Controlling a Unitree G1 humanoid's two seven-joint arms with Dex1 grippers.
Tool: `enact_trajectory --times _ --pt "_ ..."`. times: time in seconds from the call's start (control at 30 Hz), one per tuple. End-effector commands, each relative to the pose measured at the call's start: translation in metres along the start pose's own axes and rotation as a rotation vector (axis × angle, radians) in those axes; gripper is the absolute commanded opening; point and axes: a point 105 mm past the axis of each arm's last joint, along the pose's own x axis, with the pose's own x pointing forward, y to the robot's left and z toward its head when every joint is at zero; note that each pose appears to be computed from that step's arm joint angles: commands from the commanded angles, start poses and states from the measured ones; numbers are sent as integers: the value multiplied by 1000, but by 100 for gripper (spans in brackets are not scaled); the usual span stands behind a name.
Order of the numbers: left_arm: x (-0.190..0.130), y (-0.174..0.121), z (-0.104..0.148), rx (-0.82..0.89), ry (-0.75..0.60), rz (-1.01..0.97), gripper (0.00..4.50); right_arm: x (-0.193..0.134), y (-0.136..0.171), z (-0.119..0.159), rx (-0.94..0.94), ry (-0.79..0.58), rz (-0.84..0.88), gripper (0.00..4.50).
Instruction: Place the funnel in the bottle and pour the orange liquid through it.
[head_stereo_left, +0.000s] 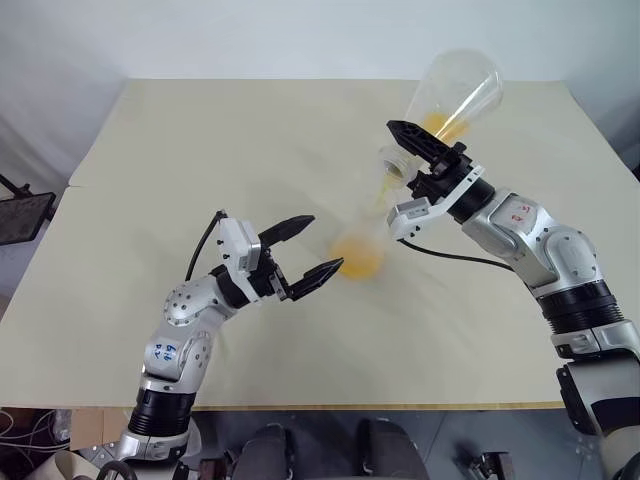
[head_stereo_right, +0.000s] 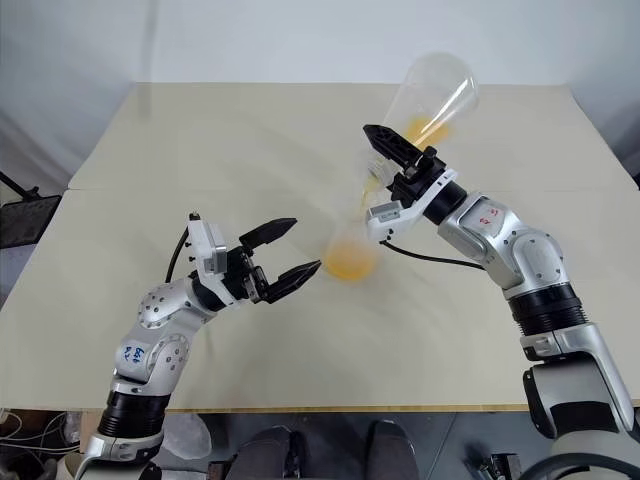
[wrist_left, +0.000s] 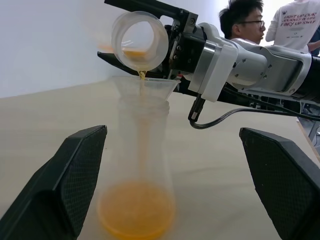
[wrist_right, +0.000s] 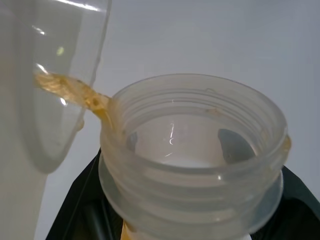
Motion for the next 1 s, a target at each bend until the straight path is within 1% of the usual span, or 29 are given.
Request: enact_trajectory --times 0.03,1.0 --pt "3 -3 11 37 -35 -13 450 6 -26 0 -47 -25 -80 248" --pt "7 -1 12 38 -47 -5 450 7 -29 -4 -85 -30 -88 248"
